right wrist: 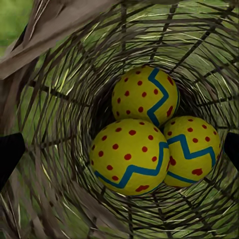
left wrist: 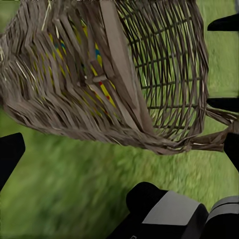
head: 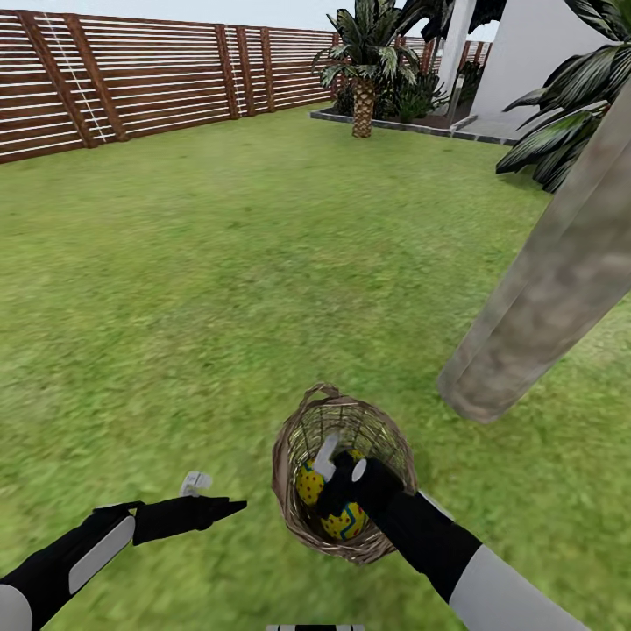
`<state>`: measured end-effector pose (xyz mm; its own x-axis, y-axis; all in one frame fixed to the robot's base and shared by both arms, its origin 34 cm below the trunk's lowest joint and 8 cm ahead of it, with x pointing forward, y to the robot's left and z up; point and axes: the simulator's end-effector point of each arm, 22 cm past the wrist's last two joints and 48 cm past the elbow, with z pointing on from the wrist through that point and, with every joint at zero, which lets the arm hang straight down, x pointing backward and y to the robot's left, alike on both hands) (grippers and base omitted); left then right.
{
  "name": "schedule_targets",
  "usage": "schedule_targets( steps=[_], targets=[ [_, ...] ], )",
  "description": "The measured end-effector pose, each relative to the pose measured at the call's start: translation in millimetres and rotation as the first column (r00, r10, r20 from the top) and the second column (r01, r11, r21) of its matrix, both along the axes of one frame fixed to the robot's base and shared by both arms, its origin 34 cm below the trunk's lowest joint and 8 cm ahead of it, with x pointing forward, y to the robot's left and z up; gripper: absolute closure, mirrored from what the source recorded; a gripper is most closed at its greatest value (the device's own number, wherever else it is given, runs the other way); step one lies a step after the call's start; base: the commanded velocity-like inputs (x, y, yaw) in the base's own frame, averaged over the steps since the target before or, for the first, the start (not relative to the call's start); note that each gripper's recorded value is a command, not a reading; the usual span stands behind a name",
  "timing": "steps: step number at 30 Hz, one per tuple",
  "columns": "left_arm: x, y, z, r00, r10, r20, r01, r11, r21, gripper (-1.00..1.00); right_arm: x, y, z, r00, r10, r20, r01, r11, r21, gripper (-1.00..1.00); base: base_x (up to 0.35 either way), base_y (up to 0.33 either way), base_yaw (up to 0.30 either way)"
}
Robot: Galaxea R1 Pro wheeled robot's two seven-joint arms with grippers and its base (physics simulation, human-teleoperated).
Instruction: Take the three Easter eggs out of the wicker basket on the lawn in the garden, then place them on the lawn next to a single tree (choose any tree) so that all three eggs are next to the same tree and none are left in the basket.
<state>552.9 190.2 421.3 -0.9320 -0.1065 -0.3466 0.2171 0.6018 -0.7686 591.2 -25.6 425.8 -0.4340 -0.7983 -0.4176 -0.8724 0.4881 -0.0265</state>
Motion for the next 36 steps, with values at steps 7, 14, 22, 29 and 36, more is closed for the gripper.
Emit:
schedule_targets(
  steps=[7, 14, 22, 29, 36],
  targets=[
    [0.2, -0.2, 0.4, 1.000, -0.001, 0.001, 0.001, 1.000, -0.001, -1.00, -10.5, -8.1, -18.0, 1.000, 0.012, -0.027, -0.013, 1.000, -0.025, -1.00, 0.000, 0.000, 0.000],
    [-0.7, -1.0, 0.0, 1.000, -0.003, -0.002, 0.003, 1.000, -0.001, -1.00, -9.6, -14.2, -25.3, 0.999, 0.041, -0.006, -0.041, 0.998, -0.050, -1.00, 0.000, -0.009, 0.000],
    [-1.1, -1.7, 0.0, 1.000, -0.004, -0.002, 0.004, 1.000, -0.002, -1.00, -10.6, -9.3, -24.1, 0.998, 0.061, 0.000, -0.061, 0.998, -0.034, -1.00, 0.000, -0.080, 0.018],
    [-3.0, -2.7, -0.7, 1.000, -0.010, -0.004, 0.010, 1.000, -0.001, -1.00, -10.6, -9.1, -24.0, 0.998, 0.062, 0.000, -0.062, 0.998, -0.033, -1.00, 0.000, -0.261, 0.254],
    [-2.9, -2.7, -0.7, 1.000, -0.009, -0.004, 0.009, 1.000, -0.002, -1.00, -10.5, -9.3, -24.0, 0.998, 0.061, 0.000, -0.061, 0.998, -0.033, -1.00, 0.000, -0.102, 0.173]
  ],
)
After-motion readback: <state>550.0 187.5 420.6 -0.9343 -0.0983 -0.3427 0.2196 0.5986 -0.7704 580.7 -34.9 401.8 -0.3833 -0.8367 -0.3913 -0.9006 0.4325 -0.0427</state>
